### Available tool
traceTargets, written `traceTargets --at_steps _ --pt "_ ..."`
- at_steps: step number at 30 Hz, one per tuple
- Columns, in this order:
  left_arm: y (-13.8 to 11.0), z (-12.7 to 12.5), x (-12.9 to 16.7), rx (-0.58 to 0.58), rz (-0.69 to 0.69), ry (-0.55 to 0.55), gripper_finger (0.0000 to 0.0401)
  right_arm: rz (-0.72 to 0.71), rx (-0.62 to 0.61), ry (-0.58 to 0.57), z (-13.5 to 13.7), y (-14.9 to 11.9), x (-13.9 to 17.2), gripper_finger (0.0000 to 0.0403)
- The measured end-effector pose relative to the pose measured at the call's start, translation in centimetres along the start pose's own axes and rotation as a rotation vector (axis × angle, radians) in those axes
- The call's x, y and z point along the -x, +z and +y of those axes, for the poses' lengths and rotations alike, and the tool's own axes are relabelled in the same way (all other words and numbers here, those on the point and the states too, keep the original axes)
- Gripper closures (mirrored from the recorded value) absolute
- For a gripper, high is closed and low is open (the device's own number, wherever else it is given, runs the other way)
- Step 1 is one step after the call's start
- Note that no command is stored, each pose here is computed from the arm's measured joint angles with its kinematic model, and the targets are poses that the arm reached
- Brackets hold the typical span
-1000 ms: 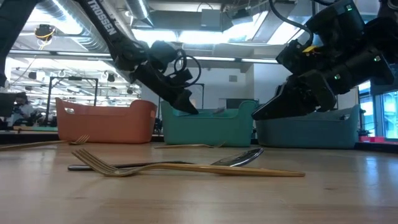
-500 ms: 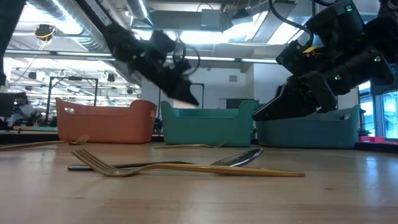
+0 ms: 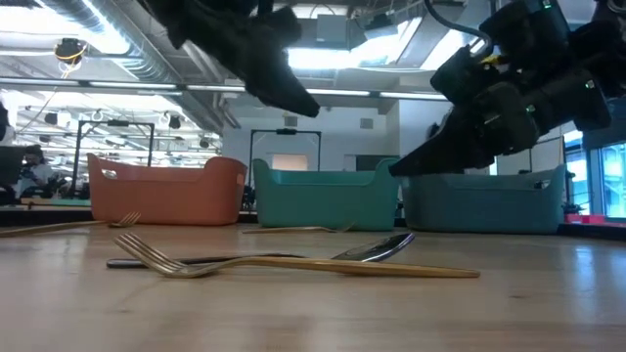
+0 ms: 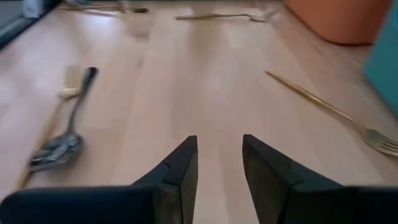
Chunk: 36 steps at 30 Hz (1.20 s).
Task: Sort silverware by color (type)
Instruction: Put the black spoon into the green bin
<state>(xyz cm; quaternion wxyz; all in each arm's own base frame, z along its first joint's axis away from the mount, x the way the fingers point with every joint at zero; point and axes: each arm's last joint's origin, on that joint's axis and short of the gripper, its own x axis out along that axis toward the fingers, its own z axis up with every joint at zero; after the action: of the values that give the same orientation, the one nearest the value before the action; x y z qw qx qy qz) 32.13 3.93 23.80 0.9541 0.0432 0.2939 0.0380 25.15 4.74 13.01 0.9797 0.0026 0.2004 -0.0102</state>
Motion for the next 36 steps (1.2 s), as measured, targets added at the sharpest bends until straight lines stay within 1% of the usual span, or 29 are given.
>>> traceTargets --at_steps 3,9,13,16,19,23,26,30,36 --pt "-0.4 -3.8 -0.8 -0.013 0.041 -0.083 0.0267 -0.012 -0.002 0.050 0.5 0.1 0.1 0.0285" --pt "-2.3 -10.5 -2.3 -0.022 0.128 -0.158 0.0267 -0.043 0.056 0.127 3.2 0.5 0.6 0.0285" --pt "-4.0 -13.8 -3.3 0.011 0.195 -0.183 0.0267 -0.061 0.070 0.138 5.1 0.6 1.1 0.0285" --pt "-5.2 -15.7 -3.7 0.040 0.236 -0.195 0.0267 -0.071 0.050 0.137 6.7 0.5 1.8 0.0285" --pt "-6.1 -17.1 -4.1 0.042 0.253 -0.210 0.0267 -0.079 0.013 0.133 8.1 0.2 2.6 0.0285" --pt "-6.7 -18.7 -4.9 0.055 0.215 -0.240 0.0267 -0.091 -0.042 0.126 9.7 -0.2 3.7 0.0285" --pt "-7.2 -19.4 -5.4 0.069 0.196 -0.243 0.0267 -0.106 -0.072 0.102 10.7 -0.5 4.4 0.0285" --pt "-8.0 -19.7 -5.9 0.069 0.206 -0.182 0.0267 -0.109 -0.084 0.057 11.6 -1.4 4.9 0.0285" --pt "-8.4 -19.7 -6.4 0.079 0.202 -0.138 0.0267 -0.075 -0.135 0.018 11.8 -2.8 4.4 0.0285"
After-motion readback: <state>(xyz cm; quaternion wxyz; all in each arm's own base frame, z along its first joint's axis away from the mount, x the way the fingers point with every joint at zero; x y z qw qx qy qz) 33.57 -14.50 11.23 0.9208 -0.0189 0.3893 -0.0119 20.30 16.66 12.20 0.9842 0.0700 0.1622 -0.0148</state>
